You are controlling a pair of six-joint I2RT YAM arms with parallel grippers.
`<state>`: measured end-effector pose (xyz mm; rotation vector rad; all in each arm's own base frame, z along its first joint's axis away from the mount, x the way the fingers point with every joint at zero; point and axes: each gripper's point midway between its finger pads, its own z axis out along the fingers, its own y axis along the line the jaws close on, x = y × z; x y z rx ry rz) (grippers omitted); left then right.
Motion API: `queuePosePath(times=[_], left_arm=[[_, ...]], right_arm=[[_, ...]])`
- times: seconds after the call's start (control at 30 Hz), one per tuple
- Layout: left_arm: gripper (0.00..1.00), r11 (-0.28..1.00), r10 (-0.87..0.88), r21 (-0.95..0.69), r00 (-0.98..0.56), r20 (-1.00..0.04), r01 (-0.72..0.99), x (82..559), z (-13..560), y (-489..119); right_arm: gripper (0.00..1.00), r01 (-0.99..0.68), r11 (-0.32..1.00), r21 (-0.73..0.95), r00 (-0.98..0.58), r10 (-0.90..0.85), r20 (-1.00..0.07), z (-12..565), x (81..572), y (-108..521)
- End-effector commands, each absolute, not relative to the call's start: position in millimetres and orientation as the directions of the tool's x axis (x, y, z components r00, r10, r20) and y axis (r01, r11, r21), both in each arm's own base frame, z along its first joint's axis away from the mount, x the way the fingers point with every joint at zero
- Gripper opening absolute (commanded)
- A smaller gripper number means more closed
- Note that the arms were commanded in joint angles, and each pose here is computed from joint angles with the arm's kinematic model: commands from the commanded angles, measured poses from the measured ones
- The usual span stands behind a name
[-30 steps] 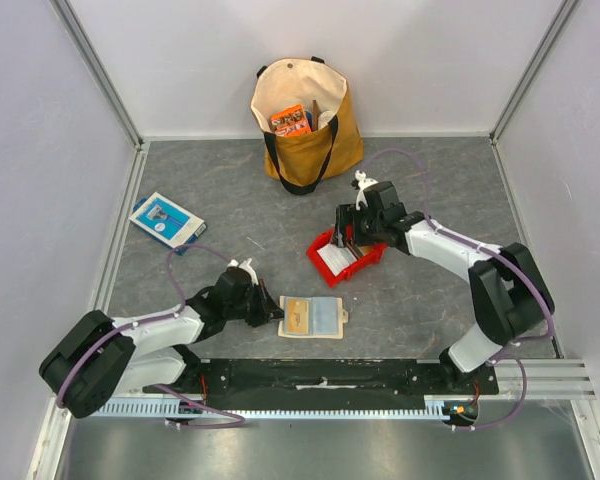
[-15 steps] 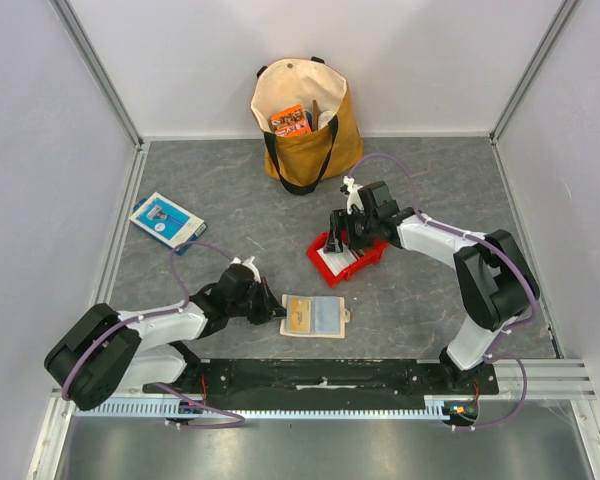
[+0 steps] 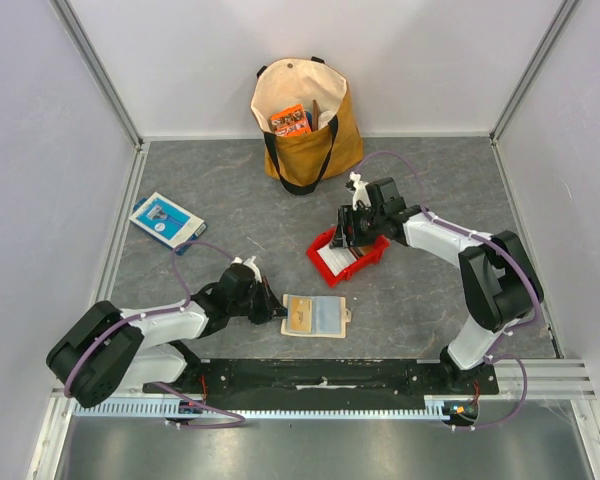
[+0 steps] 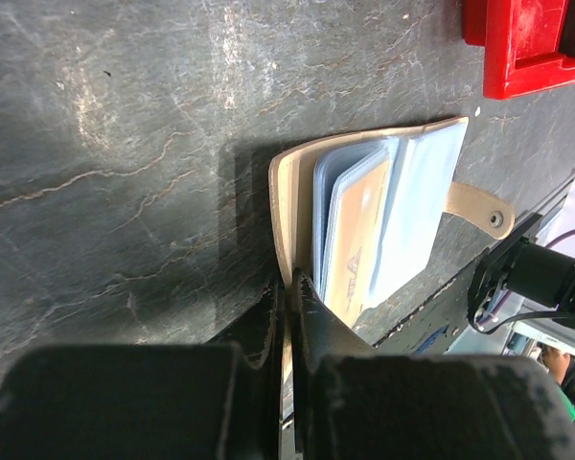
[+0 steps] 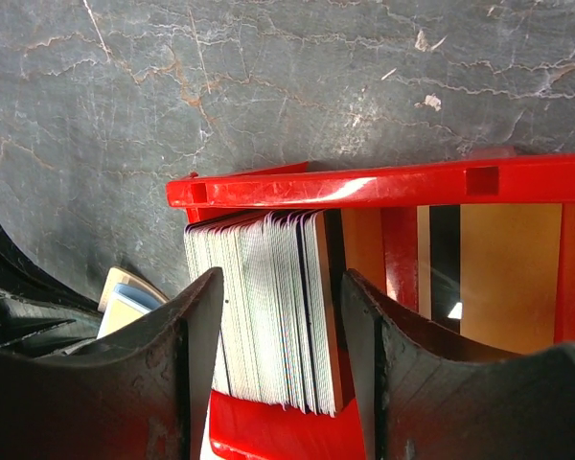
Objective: Put the credit cards into the card holder
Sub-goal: Pick up the credit card from the storage box.
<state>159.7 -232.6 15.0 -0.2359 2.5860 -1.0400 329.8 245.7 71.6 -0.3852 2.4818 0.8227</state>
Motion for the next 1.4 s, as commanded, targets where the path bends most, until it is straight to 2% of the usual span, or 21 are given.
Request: queuePosePath(times=[0.0, 0.1, 0.13, 0.2, 0.47, 0.67, 1.0, 1.37], left_arm=[[0.02, 0.782, -0.239, -0.623, -0.937, -0.254, -0.03, 152.2, -5.3, -218.0], [0.02, 0.782, -0.235, -0.623, -0.938, -0.253, -0.028, 152.0, -5.8, -218.6], [0.02, 0.782, -0.236, -0.623, -0.938, -0.253, -0.029, 152.2, -5.9, -218.6], [0.02, 0.783, -0.233, -0.621, -0.939, -0.252, -0.027, 151.6, -6.7, -218.5], [0.02, 0.781, -0.231, -0.624, -0.94, -0.25, -0.026, 151.7, -6.2, -219.8], [0.02, 0.781, -0.232, -0.624, -0.941, -0.248, -0.028, 152.0, -6.3, -219.9], [0.02, 0.783, -0.228, -0.621, -0.942, -0.246, -0.028, 151.0, -7.7, -219.6], [0.02, 0.779, -0.228, -0.626, -0.942, -0.245, -0.025, 151.2, -6.8, -220.5]], right_arm=[[0.58, -0.438, 0.752, 0.493, -0.812, -0.096, -0.576, 95.9, 335.9, 249.4], [0.5, -0.441, 0.746, 0.499, -0.814, -0.098, -0.572, 95.3, 335.3, 250.2], [0.54, -0.431, 0.759, 0.489, -0.814, -0.093, -0.573, 94.0, 337.6, 247.6], [0.71, -0.42, 0.779, 0.466, -0.81, -0.09, -0.579, 91.8, 340.9, 243.9], [0.74, -0.424, 0.766, 0.483, -0.835, -0.124, -0.535, 75.7, 338.6, 246.7], [0.66, -0.458, 0.703, 0.544, -0.836, -0.132, -0.532, 89.5, 328.9, 258.3], [0.55, -0.455, 0.7, 0.551, -0.826, -0.101, -0.554, 106.8, 330.0, 253.4], [0.3, -0.432, 0.718, 0.546, -0.84, -0.099, -0.534, 99.6, 330.7, 246.7]])
